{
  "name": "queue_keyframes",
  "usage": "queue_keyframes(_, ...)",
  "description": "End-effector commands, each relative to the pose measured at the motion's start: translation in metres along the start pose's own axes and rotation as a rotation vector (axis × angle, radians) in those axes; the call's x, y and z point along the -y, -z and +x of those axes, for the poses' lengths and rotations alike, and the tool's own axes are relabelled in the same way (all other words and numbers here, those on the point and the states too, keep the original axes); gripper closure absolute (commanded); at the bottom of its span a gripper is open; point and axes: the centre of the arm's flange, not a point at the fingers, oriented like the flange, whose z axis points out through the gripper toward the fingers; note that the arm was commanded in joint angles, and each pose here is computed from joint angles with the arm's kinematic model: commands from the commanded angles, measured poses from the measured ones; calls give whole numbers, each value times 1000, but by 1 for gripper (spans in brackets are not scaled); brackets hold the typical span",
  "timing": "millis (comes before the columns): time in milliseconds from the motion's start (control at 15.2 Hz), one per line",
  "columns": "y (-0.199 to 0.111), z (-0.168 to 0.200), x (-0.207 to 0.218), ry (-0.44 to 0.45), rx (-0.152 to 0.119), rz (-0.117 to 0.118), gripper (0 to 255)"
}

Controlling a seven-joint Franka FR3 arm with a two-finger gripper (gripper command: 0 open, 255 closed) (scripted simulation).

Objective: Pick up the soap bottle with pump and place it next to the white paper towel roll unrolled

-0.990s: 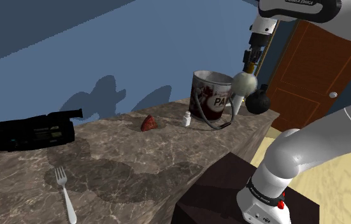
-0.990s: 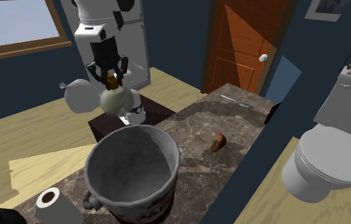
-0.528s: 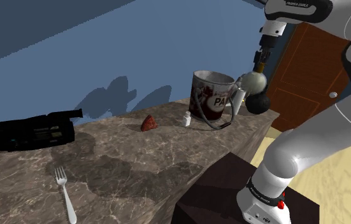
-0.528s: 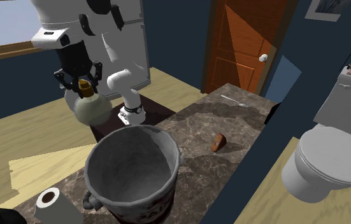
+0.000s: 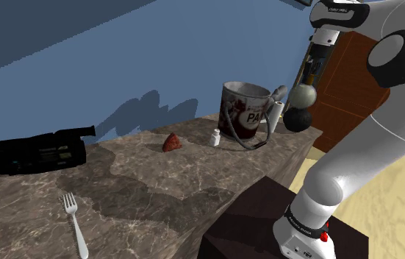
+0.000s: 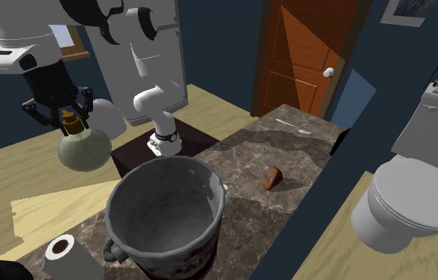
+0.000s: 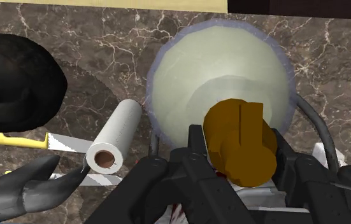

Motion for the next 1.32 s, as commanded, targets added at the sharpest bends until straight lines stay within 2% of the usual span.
queue_keyframes(0, -9, 0, -3, 1, -1, -1, 255)
queue_keyframes(1254, -109, 0, -2, 1, -1, -1, 255)
